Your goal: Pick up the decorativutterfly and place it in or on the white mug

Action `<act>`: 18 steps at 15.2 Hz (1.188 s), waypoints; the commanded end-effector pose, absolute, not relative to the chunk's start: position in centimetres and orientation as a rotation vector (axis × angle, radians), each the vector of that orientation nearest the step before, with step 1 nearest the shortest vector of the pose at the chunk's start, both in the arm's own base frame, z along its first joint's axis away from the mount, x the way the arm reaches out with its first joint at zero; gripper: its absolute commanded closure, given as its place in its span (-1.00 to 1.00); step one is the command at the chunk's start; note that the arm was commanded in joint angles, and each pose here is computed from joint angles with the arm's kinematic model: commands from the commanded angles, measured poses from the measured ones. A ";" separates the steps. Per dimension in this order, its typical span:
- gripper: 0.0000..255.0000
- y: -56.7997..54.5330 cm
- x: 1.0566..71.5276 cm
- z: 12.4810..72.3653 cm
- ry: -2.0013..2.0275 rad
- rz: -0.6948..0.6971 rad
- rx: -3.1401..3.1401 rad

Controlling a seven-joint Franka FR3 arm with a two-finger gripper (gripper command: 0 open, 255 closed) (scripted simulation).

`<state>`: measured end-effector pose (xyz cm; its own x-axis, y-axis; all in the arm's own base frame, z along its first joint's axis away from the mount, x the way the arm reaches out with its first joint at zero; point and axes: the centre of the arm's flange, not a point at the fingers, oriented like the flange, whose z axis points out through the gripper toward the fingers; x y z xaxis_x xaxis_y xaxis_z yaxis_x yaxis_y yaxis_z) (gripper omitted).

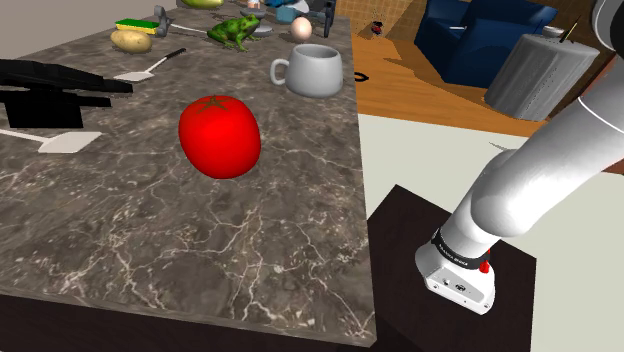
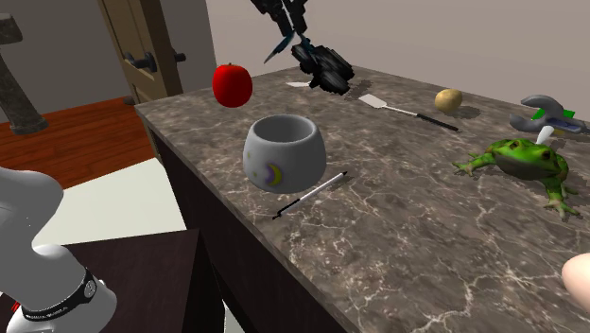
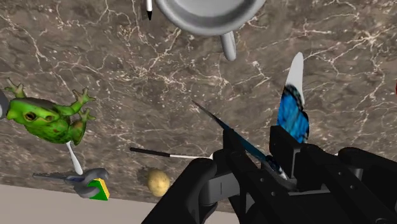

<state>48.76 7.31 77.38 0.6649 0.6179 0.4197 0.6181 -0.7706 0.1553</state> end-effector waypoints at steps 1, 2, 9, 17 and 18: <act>1.00 4.8 47.9 78.0 -1.066 -0.722 -2.864; 1.00 3.5 47.5 78.2 -1.066 -0.722 -2.864; 1.00 -1.6 46.2 77.7 -1.066 -0.722 -2.864; 1.00 -1.6 46.2 73.5 -1.066 -0.722 -2.864; 1.00 -1.6 46.2 73.0 -1.066 -0.722 -2.864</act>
<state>46.06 -1.64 73.51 0.6637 0.6192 0.4197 0.6198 -0.7694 0.1549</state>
